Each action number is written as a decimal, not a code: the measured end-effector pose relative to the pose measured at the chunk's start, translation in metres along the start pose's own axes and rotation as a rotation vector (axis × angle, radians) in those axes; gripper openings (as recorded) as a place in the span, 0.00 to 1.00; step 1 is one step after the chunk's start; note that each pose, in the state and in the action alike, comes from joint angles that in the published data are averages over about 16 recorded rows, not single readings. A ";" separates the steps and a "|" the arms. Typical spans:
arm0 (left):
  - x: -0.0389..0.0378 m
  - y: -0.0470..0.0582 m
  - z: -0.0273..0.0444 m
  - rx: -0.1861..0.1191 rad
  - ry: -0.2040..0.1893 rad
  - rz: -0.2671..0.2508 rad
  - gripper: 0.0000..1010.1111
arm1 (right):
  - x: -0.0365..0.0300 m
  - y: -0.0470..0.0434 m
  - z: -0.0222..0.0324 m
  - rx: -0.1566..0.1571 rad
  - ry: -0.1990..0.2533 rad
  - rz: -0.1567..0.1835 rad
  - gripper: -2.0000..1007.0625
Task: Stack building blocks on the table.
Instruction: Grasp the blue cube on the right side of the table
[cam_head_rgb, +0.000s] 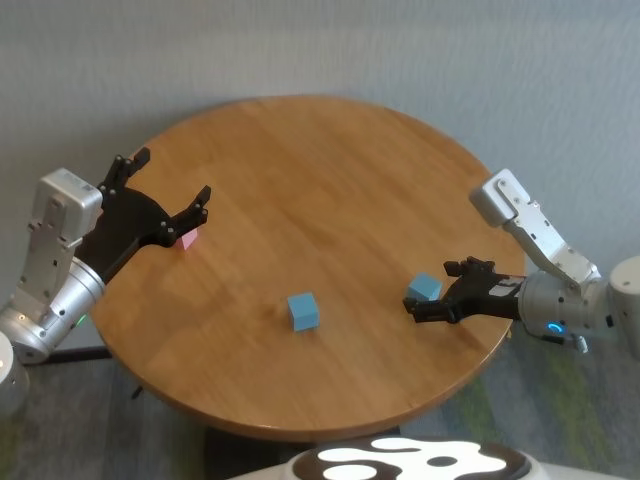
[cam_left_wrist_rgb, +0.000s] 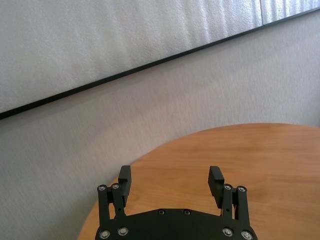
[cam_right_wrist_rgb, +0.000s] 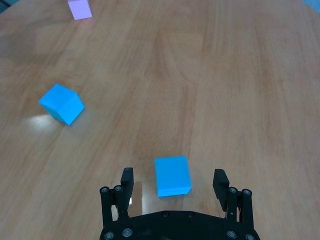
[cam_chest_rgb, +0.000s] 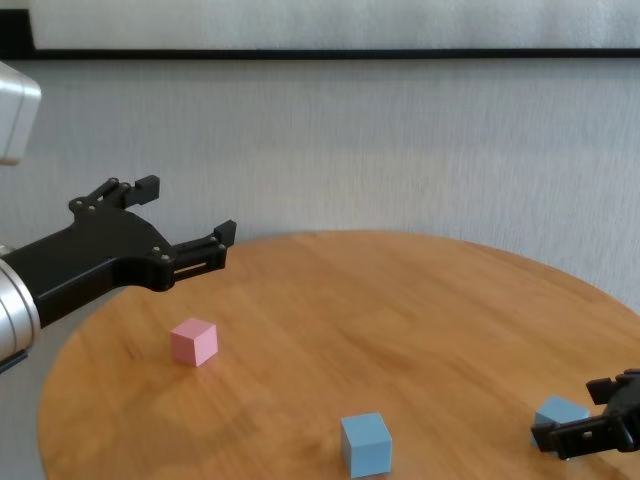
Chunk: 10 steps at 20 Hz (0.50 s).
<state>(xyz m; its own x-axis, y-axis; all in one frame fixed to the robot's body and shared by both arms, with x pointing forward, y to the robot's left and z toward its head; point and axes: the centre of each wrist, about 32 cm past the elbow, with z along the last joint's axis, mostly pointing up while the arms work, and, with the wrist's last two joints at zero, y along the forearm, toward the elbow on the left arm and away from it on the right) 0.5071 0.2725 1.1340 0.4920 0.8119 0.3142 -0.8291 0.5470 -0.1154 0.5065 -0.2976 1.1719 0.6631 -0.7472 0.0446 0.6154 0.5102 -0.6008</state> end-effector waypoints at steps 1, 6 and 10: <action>0.0000 0.000 0.0000 0.000 0.000 0.000 0.99 | 0.0000 0.0012 0.0004 -0.002 0.002 -0.002 1.00; 0.0000 0.000 0.0000 0.000 0.000 0.000 0.99 | 0.0001 0.0070 0.0020 -0.013 0.011 -0.007 1.00; 0.0000 0.000 0.0000 0.000 0.000 0.000 0.99 | -0.0003 0.0107 0.0029 -0.024 0.015 -0.008 1.00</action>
<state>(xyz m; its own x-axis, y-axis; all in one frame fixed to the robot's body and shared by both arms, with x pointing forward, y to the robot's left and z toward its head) 0.5071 0.2725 1.1340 0.4920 0.8119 0.3142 -0.8291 0.5471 -0.1154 0.5141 -0.2907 1.1678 0.6516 -0.7576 0.0377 0.6102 0.4941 -0.6192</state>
